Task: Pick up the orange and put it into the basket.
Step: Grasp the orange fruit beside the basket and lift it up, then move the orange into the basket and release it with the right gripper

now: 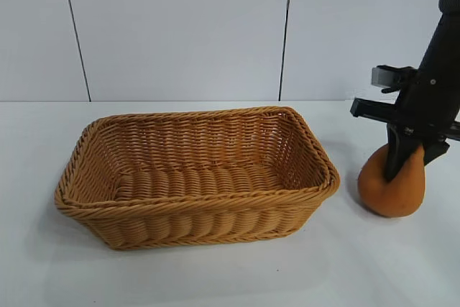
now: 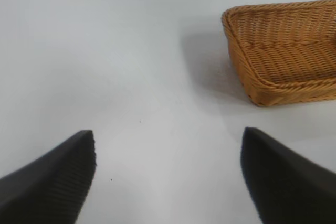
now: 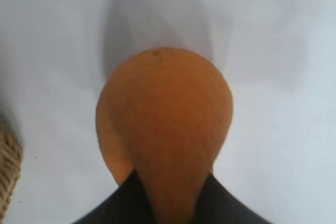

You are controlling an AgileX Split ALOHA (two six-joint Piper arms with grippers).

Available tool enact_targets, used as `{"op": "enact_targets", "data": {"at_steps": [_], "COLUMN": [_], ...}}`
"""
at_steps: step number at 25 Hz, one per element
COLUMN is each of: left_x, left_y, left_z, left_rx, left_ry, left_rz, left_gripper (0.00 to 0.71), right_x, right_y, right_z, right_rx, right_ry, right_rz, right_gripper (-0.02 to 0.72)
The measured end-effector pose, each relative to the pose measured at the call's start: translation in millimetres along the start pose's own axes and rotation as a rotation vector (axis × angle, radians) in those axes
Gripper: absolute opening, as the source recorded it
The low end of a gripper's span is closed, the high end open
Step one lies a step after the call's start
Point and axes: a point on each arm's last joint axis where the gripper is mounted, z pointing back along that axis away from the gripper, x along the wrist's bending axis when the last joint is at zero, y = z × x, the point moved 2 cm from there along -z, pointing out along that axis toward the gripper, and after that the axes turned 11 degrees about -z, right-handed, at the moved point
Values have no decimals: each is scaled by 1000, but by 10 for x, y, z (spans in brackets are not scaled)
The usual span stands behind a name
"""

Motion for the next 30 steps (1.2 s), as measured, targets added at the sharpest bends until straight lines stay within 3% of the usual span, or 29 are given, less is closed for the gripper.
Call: {"op": "enact_targets", "data": {"at_steps": [9, 15, 25, 30], "left_x": [0, 0, 0, 0], "left_y": [0, 0, 0, 0], "left_z": [0, 0, 0, 0], "left_rx": [0, 0, 0, 0], "left_ry": [0, 0, 0, 0], "left_rz": [0, 0, 0, 0], "left_gripper": [549, 549, 549, 549], "right_x": [139, 348, 1474, 1971], "right_y": [226, 381, 804, 1019], "right_z": [967, 1306, 1093, 730], "right_rx": [-236, -343, -378, -360], "right_ry": [-63, -160, -315, -349], "right_rz": [54, 78, 307, 388], "right_gripper": [42, 42, 42, 42]}}
